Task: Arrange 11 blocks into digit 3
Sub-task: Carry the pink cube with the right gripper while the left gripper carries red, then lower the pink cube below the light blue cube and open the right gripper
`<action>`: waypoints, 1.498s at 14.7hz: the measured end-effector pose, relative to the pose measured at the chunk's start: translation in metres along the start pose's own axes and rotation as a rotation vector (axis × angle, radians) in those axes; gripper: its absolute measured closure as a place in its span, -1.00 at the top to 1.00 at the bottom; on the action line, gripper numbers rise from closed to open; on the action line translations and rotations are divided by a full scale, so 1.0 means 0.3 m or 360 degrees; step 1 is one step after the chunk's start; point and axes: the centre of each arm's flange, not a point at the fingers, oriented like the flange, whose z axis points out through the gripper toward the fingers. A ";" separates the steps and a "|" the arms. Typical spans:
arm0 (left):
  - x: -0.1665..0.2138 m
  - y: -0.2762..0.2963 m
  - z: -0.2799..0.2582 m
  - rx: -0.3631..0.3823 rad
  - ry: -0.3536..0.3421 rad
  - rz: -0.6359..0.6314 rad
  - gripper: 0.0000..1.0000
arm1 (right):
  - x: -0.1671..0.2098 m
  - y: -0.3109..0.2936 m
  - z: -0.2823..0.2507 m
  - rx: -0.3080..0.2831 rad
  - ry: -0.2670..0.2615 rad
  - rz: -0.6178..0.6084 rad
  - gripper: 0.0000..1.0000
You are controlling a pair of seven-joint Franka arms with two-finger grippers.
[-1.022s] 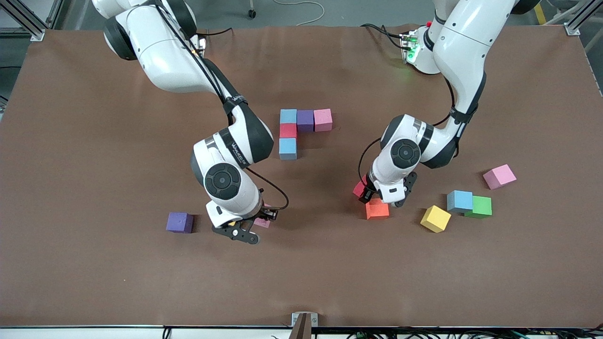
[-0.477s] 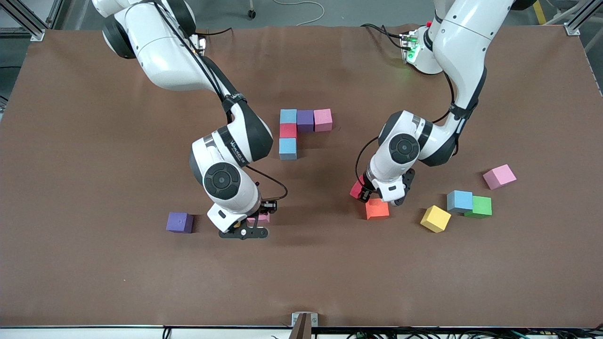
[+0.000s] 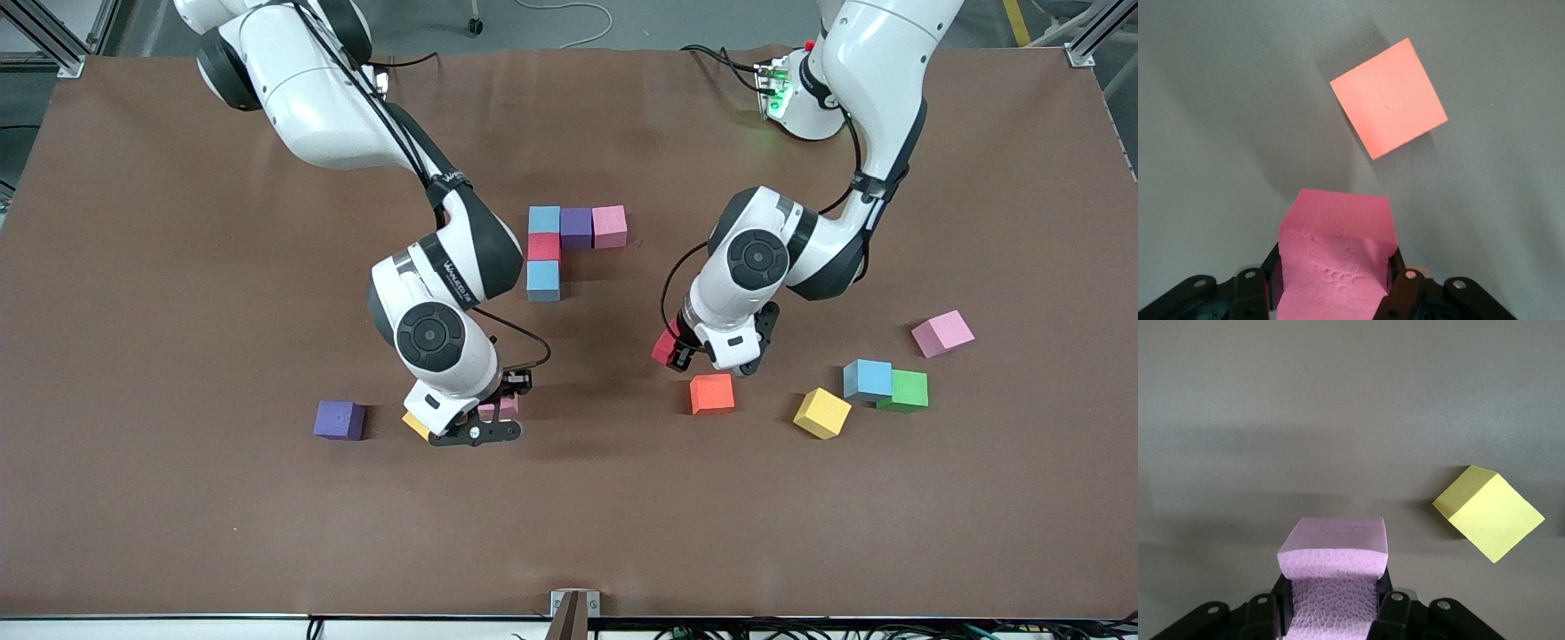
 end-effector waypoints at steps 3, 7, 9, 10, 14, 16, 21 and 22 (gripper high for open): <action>-0.003 0.005 -0.017 0.0000 0.0000 0.0002 0.20 | -0.008 -0.017 0.025 0.0008 0.0005 -0.0016 0.00; 0.000 0.005 -0.018 0.0000 0.0000 -0.0001 0.20 | -0.104 -0.122 0.142 0.0027 0.0007 -0.0081 0.00; 0.000 0.006 -0.018 0.0000 0.0000 0.0000 0.20 | -0.191 -0.153 0.190 0.0061 0.0032 -0.0097 0.00; -0.001 0.006 -0.018 0.0000 0.0000 0.0000 0.20 | -0.244 -0.155 0.208 0.0065 0.0027 -0.0096 0.00; -0.003 0.005 -0.015 0.0003 0.0000 0.0002 0.20 | -0.431 -0.178 0.245 0.0029 -0.0031 -0.0030 0.00; -0.004 0.003 -0.012 0.0011 0.0000 0.0002 0.20 | -0.469 -0.192 0.255 0.0026 -0.0032 -0.0007 0.00; -0.005 0.002 -0.008 0.0017 0.0000 0.0003 0.20 | -0.484 -0.175 0.301 0.0033 -0.0005 0.0042 0.00; -0.006 0.002 -0.008 0.0018 0.0000 0.0004 0.20 | -0.484 -0.175 0.303 0.0036 0.0000 0.0070 0.00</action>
